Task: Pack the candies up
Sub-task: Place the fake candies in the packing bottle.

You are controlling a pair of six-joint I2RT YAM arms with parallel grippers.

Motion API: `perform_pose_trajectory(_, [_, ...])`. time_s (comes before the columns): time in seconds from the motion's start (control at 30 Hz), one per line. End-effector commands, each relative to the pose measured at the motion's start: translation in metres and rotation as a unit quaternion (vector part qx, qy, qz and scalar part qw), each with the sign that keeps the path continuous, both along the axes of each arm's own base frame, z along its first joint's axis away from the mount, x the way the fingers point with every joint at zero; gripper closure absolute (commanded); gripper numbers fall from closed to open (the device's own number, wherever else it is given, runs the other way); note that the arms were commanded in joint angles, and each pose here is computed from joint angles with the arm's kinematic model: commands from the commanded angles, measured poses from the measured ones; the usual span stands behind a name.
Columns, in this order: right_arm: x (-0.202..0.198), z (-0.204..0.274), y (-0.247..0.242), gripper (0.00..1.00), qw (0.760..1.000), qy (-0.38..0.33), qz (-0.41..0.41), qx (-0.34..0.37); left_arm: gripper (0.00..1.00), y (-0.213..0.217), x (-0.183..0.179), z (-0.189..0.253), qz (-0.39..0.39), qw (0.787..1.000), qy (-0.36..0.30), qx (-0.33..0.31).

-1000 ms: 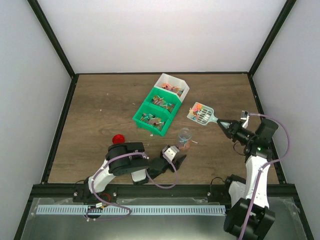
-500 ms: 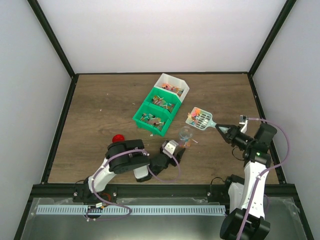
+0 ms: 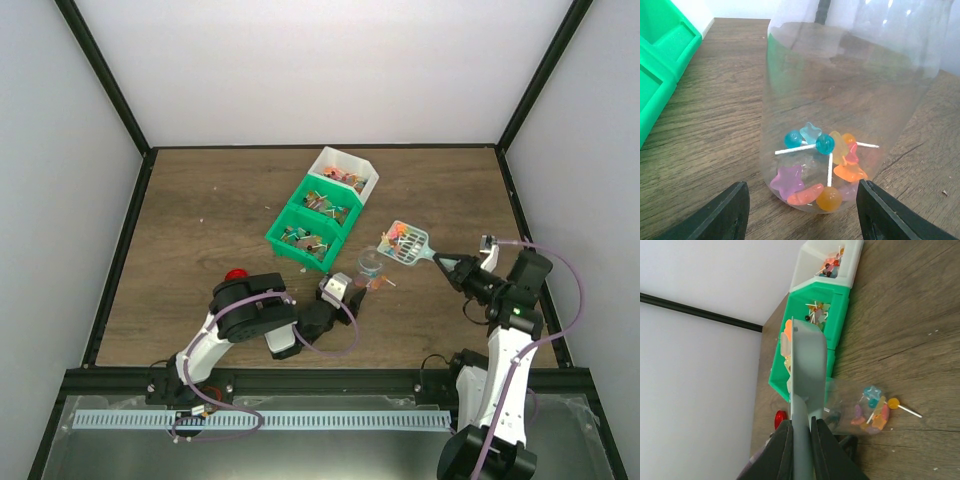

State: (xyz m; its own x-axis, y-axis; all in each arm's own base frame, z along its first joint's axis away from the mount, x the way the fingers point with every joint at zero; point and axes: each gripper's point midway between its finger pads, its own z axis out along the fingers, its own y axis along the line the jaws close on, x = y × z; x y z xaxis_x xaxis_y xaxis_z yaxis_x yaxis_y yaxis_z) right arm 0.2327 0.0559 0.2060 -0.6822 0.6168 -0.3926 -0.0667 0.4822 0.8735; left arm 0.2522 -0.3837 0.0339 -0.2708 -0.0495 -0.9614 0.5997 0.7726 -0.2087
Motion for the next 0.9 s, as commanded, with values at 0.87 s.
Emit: perform_pose_trajectory(0.87, [-0.005,0.045,-0.004,0.99,0.993,-0.079,-0.005,-0.085,0.39,0.009,-0.001,-0.047,-0.005,0.998,0.057,0.04])
